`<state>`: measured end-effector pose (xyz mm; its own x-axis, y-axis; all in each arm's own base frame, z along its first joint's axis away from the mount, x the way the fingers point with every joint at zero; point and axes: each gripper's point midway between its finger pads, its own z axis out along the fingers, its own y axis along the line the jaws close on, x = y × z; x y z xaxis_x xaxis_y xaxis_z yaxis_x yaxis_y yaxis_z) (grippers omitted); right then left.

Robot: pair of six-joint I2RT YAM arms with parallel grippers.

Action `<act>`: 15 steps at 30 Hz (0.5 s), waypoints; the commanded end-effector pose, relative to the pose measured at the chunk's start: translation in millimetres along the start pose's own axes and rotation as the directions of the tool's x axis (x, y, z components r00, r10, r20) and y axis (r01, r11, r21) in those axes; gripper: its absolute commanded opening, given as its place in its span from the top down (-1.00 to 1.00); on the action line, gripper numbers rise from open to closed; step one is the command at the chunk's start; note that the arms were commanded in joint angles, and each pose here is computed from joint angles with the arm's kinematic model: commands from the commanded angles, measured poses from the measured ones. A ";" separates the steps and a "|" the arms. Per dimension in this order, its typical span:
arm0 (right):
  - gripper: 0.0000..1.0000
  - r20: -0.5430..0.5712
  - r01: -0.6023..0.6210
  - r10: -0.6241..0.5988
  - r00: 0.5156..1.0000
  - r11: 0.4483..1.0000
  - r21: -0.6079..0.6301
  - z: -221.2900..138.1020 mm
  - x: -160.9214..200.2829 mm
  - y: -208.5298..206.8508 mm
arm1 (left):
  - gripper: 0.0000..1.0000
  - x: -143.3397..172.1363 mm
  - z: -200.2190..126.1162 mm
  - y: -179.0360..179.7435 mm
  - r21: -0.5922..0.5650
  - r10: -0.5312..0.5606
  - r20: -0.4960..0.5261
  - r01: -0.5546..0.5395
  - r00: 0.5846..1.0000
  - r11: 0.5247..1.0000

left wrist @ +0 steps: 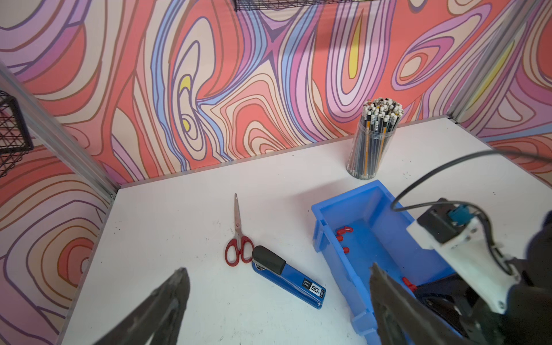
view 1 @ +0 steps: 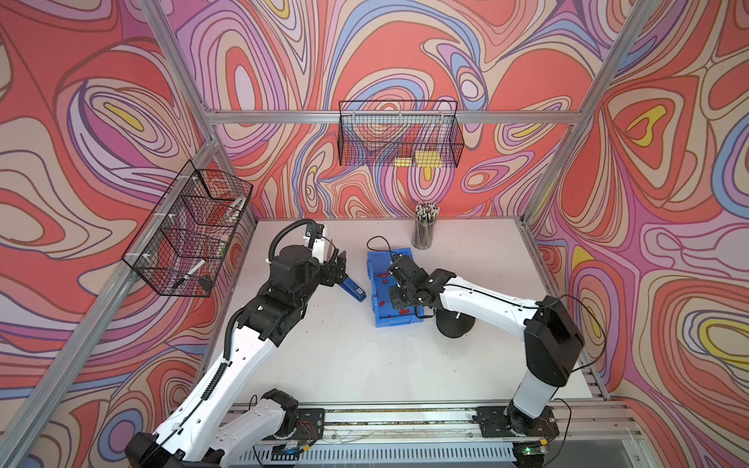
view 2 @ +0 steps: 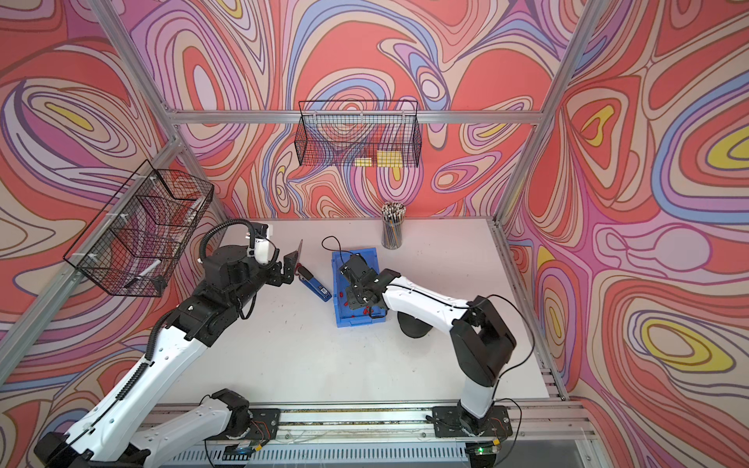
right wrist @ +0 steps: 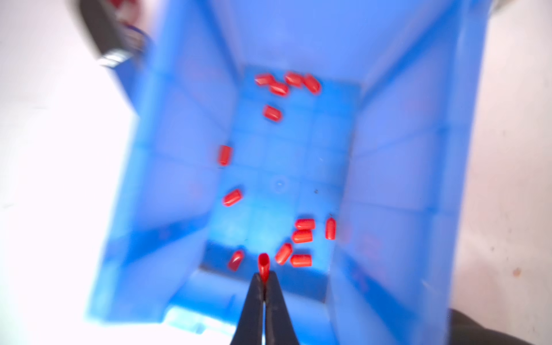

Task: Cover the protruding screws with screw protection sleeves
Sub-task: Pick up the screw protection sleeve from the storage box.

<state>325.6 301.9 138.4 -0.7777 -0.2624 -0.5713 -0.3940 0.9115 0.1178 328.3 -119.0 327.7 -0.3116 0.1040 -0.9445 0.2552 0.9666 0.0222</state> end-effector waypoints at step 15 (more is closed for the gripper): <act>1.00 0.519 0.522 -0.267 0.812 0.731 -0.440 -181.7 -1.9 71.2 | -0.37 18.1 -61.0 -155.9 0.880 0.166 -0.167 0.070 0.972 0.470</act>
<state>226.5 303.0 281.5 -0.3529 -0.2961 -0.8876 -0.8493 0.4993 0.1711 267.3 -235.9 322.1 -0.3750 0.2783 -0.8842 0.8488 0.4866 -0.2069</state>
